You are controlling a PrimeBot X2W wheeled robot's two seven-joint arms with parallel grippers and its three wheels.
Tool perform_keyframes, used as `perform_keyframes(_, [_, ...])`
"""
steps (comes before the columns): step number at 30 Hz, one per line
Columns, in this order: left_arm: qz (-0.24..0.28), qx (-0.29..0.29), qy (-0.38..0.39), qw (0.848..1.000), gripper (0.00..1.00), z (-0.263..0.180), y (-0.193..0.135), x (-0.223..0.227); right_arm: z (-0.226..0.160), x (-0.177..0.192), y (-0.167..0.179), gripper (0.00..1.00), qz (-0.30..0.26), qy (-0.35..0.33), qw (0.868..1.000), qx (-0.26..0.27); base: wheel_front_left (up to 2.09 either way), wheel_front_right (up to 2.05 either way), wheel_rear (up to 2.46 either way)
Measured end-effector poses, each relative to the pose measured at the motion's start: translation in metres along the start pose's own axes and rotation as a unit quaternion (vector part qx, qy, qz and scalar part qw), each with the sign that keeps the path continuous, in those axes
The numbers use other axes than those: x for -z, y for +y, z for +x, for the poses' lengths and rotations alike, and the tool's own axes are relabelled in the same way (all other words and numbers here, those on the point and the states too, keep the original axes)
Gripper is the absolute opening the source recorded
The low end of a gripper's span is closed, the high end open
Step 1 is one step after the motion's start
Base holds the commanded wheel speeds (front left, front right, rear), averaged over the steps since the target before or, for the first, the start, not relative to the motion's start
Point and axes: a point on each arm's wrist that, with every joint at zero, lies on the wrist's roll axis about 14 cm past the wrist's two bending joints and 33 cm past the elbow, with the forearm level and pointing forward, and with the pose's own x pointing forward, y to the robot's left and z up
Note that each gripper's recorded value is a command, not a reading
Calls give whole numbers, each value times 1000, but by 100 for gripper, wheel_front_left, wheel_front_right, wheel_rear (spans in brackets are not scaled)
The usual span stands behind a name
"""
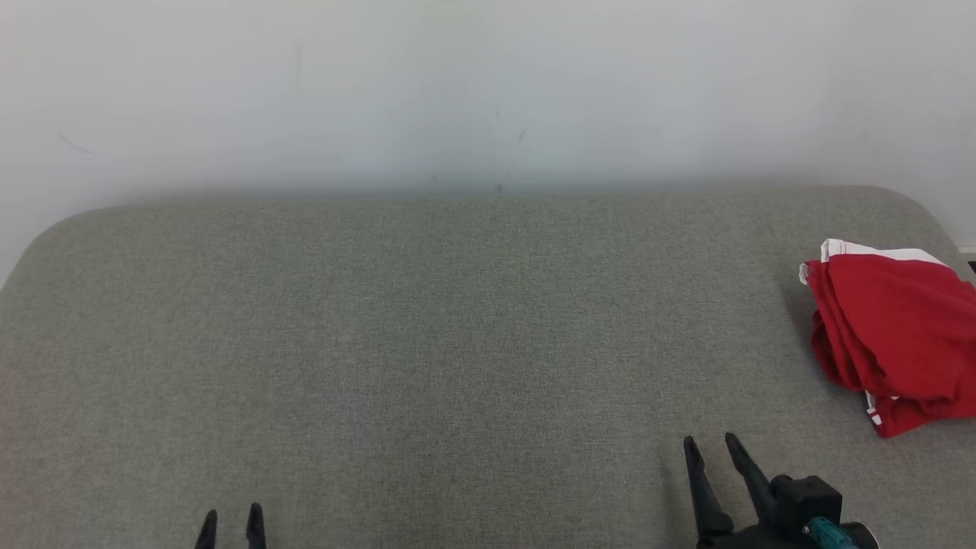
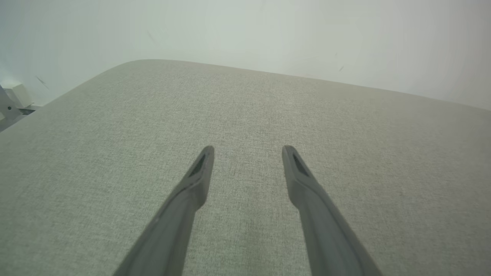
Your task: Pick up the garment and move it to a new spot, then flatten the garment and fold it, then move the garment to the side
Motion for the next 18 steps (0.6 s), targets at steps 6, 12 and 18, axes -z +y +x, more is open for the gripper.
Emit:
perform_keyframes(6, [-26, -11, 28, 999, 0, -3, 3, 14, -8, 20, -6, 0, 27, 35, 999, 15, 0, 0, 0])
perform_keyframes(12, [-82, -25, 30, 996, 0, -2, 7, 13, -6, 15, -11, 0, 87, 30, 995, 32, 0, 0, 0])
perform_keyframes(18, [-128, -33, 28, 991, 0, 0, 9, 11, -5, 10, -14, 0, 133, 23, 990, 41, 0, 0, 0])
